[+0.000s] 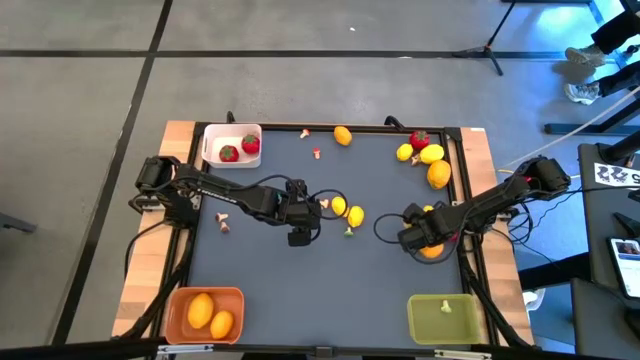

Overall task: Sort produce into baskets
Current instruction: Put the red mushroom into the yellow bin

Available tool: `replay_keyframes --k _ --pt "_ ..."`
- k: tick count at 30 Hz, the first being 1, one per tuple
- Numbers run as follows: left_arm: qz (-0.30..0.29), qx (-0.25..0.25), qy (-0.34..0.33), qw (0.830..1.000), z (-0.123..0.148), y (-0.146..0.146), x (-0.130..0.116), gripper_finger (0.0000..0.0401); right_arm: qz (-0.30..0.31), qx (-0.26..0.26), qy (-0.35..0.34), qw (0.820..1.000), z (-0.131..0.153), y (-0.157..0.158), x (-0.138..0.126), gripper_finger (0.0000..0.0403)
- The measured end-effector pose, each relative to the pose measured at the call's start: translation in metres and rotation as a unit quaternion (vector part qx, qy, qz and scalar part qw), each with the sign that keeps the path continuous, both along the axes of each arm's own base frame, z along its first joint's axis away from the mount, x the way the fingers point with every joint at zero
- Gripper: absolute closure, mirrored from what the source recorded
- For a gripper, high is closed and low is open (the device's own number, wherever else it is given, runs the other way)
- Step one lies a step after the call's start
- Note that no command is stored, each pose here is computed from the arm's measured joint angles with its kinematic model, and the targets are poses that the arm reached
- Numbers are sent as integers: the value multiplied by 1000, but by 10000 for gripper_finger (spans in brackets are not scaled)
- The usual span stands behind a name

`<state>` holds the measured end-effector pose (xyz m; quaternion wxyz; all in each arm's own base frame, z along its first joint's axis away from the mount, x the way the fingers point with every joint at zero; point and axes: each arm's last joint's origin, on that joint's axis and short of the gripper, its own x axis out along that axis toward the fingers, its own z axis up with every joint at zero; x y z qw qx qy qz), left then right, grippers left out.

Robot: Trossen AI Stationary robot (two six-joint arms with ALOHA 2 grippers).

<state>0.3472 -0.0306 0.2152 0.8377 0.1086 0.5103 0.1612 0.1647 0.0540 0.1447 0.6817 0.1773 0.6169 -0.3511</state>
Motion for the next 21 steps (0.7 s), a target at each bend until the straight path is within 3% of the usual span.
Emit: replay_keyframes --k 11,15,21 --pt "0 0 0 1000 0 0 0 11 30 3 -2 1000 0 1 2 376" --pt "0 0 0 1000 0 0 0 11 39 3 0 999 0 1 2 389" --pt "0 2 0 1000 0 0 0 11 40 5 -3 999 4 2 5 378"
